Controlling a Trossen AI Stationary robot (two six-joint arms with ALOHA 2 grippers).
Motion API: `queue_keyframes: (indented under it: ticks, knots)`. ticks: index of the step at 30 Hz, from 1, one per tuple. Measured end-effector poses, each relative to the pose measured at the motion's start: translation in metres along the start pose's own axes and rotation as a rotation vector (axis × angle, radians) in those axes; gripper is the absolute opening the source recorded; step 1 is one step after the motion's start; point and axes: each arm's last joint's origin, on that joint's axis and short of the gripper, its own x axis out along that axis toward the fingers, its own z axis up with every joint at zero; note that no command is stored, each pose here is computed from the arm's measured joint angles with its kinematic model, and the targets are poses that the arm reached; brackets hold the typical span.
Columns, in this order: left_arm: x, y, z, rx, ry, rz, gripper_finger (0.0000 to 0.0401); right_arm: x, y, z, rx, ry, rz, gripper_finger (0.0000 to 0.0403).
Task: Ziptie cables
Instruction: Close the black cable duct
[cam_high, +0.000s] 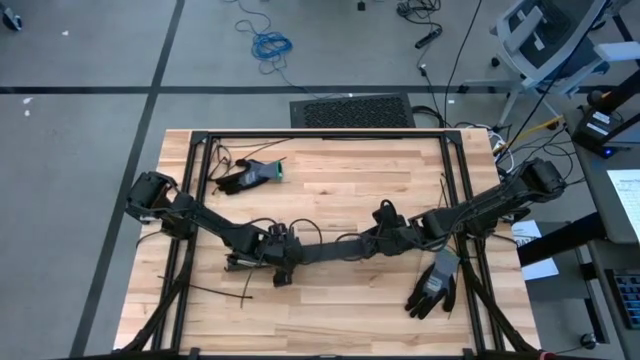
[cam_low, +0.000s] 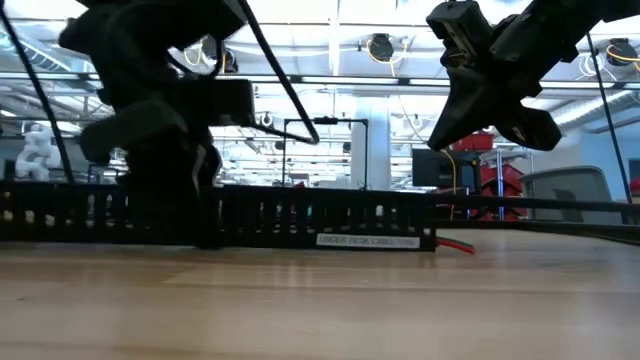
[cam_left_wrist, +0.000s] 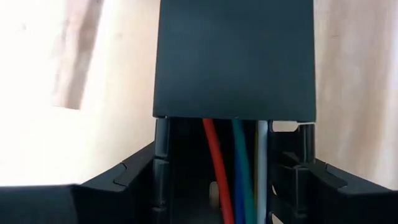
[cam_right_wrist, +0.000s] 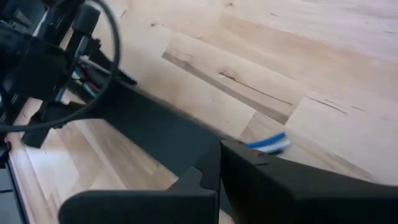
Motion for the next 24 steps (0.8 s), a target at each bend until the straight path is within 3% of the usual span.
queue_keyframes:
  ticks: [6, 16, 24]
  knots:
    - [0.003, 0.012, 0.005, 0.036, 0.019, -0.039, 0.0268, 0.0, 0.0, 0.0, -0.02, 0.001, 0.0, 0.0]
    - [0.003, 0.017, 0.005, 0.02, 0.048, -0.054, 0.0355, 0.0, 0.0, 0.0, -0.02, 0.004, 0.001, 0.0]
    - [0.003, 0.018, 0.004, 0.001, 0.061, -0.041, 0.0364, 0.0, 0.0, 0.0, -0.02, 0.003, 0.001, 0.0]
